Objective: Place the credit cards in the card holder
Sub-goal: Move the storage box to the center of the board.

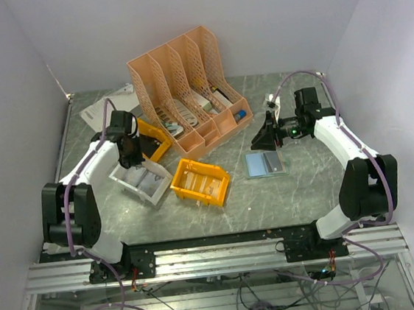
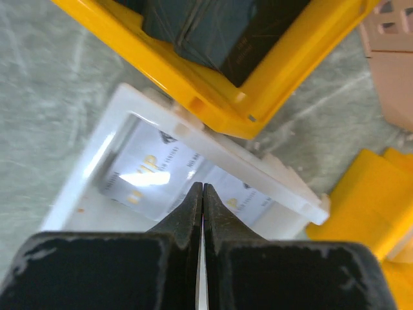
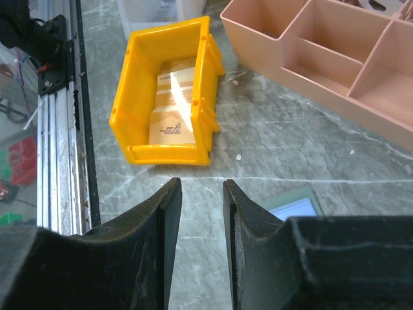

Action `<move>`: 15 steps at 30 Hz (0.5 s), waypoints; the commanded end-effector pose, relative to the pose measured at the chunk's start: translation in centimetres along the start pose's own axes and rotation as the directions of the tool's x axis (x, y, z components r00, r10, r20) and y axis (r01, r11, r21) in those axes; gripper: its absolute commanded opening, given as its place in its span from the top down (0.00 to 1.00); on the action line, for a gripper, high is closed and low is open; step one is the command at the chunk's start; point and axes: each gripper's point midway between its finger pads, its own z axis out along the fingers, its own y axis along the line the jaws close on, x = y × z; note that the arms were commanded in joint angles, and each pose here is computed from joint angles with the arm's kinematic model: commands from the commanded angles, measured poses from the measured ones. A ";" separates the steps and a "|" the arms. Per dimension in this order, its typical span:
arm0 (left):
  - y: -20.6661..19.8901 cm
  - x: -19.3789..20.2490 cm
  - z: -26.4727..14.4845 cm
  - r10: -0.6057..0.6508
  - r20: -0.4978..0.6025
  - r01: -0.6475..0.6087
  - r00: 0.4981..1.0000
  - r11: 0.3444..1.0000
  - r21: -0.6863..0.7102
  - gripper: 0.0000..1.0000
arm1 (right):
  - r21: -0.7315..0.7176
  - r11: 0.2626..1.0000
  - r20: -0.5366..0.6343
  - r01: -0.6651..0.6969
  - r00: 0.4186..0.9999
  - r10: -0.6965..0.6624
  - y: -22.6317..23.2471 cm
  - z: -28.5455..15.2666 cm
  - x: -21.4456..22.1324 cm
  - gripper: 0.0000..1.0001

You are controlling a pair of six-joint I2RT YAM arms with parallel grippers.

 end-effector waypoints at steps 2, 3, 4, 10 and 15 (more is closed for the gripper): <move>3.0 -0.9 0.1 0.250 -0.012 -0.250 0.968 0.961 -0.120 0.91 | -0.006 1.000 0.017 0.020 1.000 -0.020 0.0 -0.2 -0.8 0.68; 3.1 -0.9 0.2 0.274 -0.014 -0.273 0.962 0.954 -0.123 0.90 | -0.006 1.000 0.016 0.019 1.000 -0.019 -0.1 -0.2 -0.7 0.68; 3.3 -0.7 0.2 0.296 -0.022 -0.297 0.955 0.947 -0.121 0.89 | -0.004 1.000 0.016 0.017 1.000 -0.017 -0.1 -0.3 -0.7 0.68; 3.0 -0.4 0.9 0.364 0.006 -0.362 0.931 0.928 -0.089 0.62 | -0.012 1.000 0.018 0.013 1.000 -0.013 -0.1 -0.2 -0.6 0.68; 2.4 0.3 1.7 0.407 -0.016 -0.407 0.913 0.911 -0.063 0.58 | -0.011 1.000 0.016 0.012 1.000 -0.012 -0.1 -0.2 -0.6 0.68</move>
